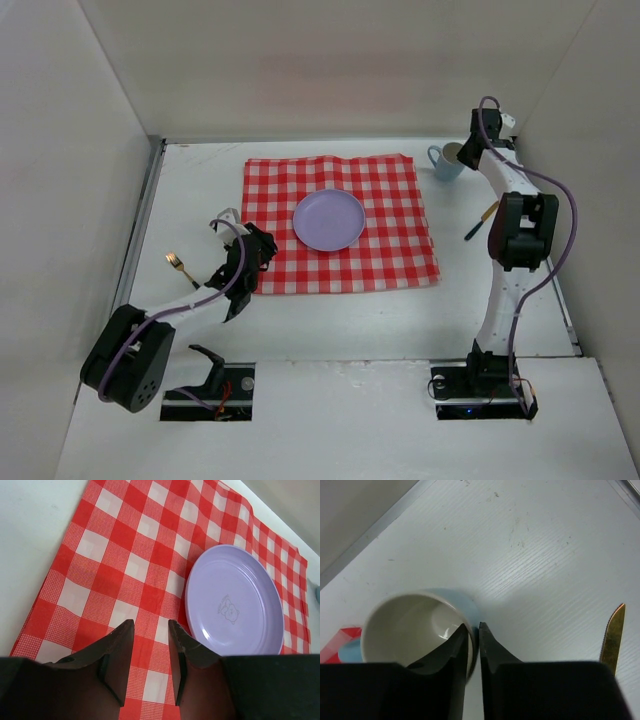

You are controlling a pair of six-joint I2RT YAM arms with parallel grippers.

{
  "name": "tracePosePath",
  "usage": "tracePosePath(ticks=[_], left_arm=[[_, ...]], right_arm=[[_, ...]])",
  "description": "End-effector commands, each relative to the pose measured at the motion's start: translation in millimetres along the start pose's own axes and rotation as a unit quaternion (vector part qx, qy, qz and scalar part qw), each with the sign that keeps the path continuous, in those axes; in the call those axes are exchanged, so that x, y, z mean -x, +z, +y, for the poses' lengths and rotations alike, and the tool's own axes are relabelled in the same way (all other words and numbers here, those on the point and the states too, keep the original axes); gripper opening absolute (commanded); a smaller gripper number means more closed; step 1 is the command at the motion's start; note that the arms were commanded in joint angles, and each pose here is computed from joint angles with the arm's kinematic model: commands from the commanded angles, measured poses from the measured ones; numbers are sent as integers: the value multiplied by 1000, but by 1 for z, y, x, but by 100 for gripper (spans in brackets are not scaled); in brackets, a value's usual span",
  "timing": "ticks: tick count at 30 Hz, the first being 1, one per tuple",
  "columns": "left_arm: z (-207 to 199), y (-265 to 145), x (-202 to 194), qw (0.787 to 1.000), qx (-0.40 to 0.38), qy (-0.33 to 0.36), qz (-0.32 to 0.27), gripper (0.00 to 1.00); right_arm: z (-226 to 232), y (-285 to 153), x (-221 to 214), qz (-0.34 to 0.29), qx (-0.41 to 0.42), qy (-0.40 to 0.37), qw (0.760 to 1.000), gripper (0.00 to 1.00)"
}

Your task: Set the dinner table for one person

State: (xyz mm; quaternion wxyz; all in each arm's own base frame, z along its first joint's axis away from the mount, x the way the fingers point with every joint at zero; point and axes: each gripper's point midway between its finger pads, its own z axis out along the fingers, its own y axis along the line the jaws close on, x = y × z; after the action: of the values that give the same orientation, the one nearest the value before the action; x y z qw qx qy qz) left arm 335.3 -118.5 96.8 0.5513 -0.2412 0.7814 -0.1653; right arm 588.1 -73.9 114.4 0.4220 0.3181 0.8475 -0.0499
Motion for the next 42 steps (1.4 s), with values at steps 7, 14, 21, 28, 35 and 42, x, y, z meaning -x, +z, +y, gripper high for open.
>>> tracePosePath(ticks=[7, 14, 21, 28, 35, 42], left_arm=[[-7, 5, 3, 1000, -10, -6, -15, 32], [-9, 6, 1, 1000, -12, -7, -13, 33], [-8, 6, 1, 1000, -12, -8, -13, 35], [-8, 4, 2, 1000, -12, -12, -15, 36], [-8, 5, 0, 1000, -12, -12, -12, 36], [-7, 5, 1, 1000, -9, -10, -15, 36]], right_arm=[[11, -68, 67, -91, 46, 32, 994, 9], [72, -115, 51, -104, 109, -12, 989, 9], [131, -128, 12, -77, 161, -61, 982, 9], [154, -128, -21, -39, 169, -113, 978, 9], [151, -116, -37, -16, 152, -128, 980, 9], [149, -100, -53, 9, 142, -143, 979, 12]])
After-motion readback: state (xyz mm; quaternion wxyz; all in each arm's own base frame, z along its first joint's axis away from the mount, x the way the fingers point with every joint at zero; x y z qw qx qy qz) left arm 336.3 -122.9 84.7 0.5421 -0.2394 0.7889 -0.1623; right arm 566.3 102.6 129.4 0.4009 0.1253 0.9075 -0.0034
